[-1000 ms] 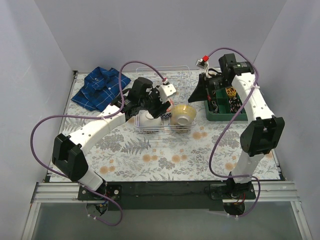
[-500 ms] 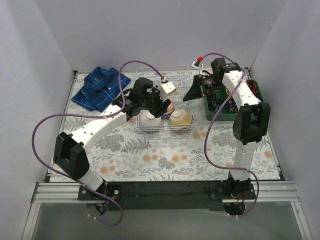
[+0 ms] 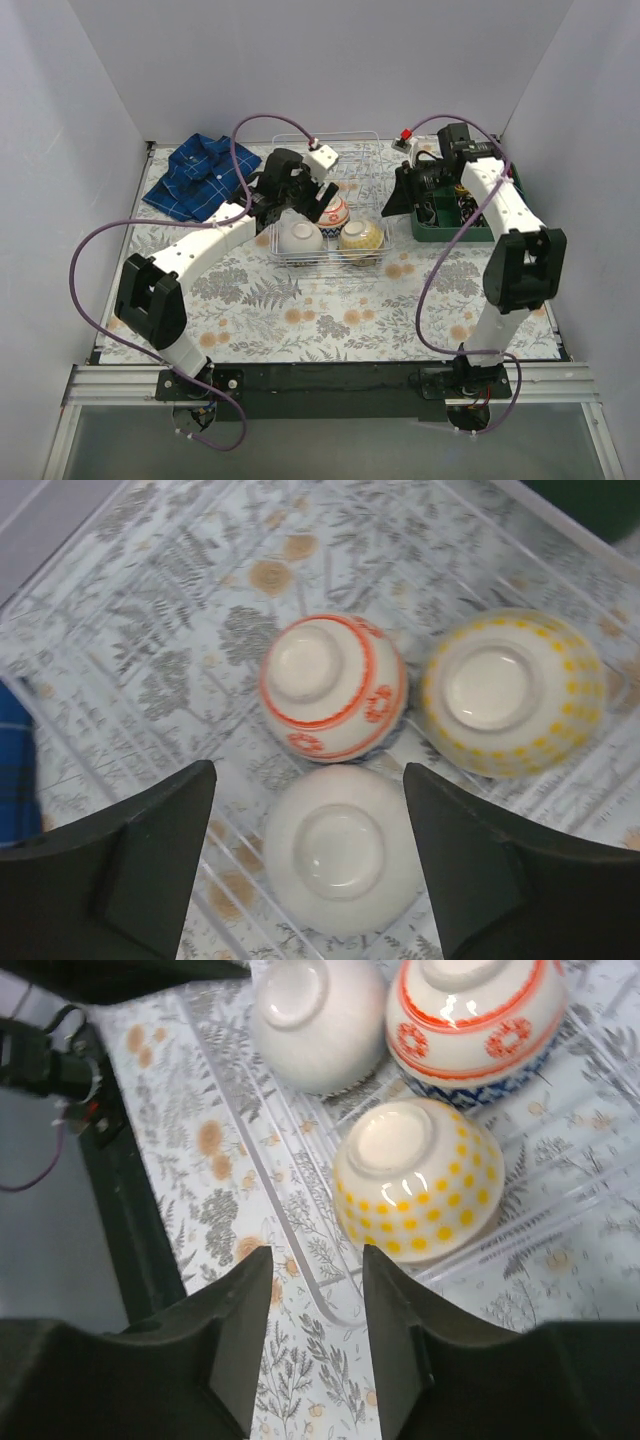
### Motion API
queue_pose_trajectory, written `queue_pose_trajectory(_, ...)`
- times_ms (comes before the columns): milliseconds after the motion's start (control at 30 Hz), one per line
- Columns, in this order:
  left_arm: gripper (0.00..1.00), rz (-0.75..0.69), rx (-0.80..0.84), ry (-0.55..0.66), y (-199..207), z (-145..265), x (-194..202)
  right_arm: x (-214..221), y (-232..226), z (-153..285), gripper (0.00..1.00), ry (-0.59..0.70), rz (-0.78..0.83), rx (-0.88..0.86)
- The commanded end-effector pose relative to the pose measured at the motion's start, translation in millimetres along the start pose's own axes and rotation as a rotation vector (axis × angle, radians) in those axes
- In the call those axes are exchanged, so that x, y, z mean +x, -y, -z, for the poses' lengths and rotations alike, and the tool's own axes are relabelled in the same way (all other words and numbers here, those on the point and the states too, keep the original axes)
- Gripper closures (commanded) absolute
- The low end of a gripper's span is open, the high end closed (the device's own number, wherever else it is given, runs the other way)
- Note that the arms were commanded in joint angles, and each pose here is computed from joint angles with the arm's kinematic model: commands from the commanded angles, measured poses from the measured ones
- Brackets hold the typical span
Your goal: Load the bowls into the dish rack
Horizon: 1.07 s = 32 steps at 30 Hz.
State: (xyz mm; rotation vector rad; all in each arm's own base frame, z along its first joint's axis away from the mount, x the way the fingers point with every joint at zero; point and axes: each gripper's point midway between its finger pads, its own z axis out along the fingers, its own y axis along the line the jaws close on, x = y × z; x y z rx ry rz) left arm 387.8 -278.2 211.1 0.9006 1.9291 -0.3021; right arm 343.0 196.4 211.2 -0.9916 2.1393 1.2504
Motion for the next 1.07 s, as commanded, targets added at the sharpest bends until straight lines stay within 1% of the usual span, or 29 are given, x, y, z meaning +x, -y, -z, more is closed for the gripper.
queue_pose_trajectory(0,0.21,0.164,-0.261,0.061,-79,9,-17,-19,22,28,0.47,0.105,0.157,0.319)
queue_pose_trajectory(33,0.2,0.196,-0.275,0.065,-84,9,-18,-24,22,40,0.42,0.13,0.182,0.399)
queue_pose_trajectory(67,0.18,0.209,-0.307,0.069,-92,12,-20,-11,27,37,0.38,0.13,0.134,0.428)
queue_pose_trajectory(100,0.17,0.219,-0.326,0.07,-99,11,-19,-17,23,46,0.36,0.167,0.156,0.474)
queue_pose_trajectory(133,0.13,0.222,-0.346,0.088,-105,15,-26,-24,29,53,0.34,0.204,0.168,0.54)
queue_pose_trajectory(167,0.11,0.223,-0.37,0.096,-111,18,-28,-22,32,56,0.33,0.222,0.16,0.568)
queue_pose_trajectory(200,0.08,0.226,-0.39,0.106,-119,21,-30,-15,30,58,0.31,0.248,0.103,0.596)
queue_pose_trajectory(233,0.02,0.221,-0.404,0.124,-124,25,-35,-18,39,66,0.26,0.287,0.08,0.673)
queue_pose_trajectory(267,0.02,0.213,-0.42,0.133,-129,28,-38,-14,42,69,0.03,0.303,0.041,0.7)
queue_pose_trajectory(300,0.02,0.215,-0.456,0.136,-138,33,-37,-7,41,71,0.01,0.323,-0.009,0.715)
queue_pose_trajectory(367,0.02,0.213,-0.496,0.145,-149,40,-37,-8,44,82,0.02,0.375,-0.016,0.779)
queue_pose_trajectory(433,0.02,0.229,-0.547,0.155,-165,50,-33,0,45,95,0.01,0.4,-0.037,0.863)
queue_pose_trajectory(467,0.02,0.249,-0.561,0.153,-170,52,-28,4,47,100,0.01,0.398,-0.05,0.902)
queue_pose_trajectory(500,0.02,0.315,-0.592,0.155,-186,58,-20,6,49,109,0.02,0.406,-0.058,0.953)
queue_pose_trajectory(533,0.02,0.352,-0.575,0.144,-188,58,-13,16,59,123,0.01,0.401,-0.094,1.061)
queue_pose_trajectory(567,0.02,0.379,-0.575,0.14,-193,59,-8,21,63,131,0.01,0.395,-0.107,1.118)
queue_pose_trajectory(633,0.02,0.416,-0.59,0.133,-205,61,4,29,64,141,0.01,0.38,-0.105,1.178)
queue_pose_trajectory(667,0.02,0.419,-0.593,0.132,-208,62,7,31,63,144,0.01,0.355,-0.062,1.194)
queue_pose_trajectory(700,0.02,0.421,-0.601,0.116,-211,60,15,32,60,148,0.01,0.355,-0.055,1.203)
queue_pose_trajectory(733,0.02,0.42,-0.61,0.125,-215,60,16,33,58,150,0.01,0.358,-0.056,1.212)
queue_pose_trajectory(933,0.02,0.418,-0.627,0.065,-217,50,45,48,47,149,0.01,0.357,-0.055,1.2)
queue_pose_trajectory(1033,0.02,0.438,-0.641,0.057,-225,55,51,55,46,146,0.01,0.345,-0.05,1.195)
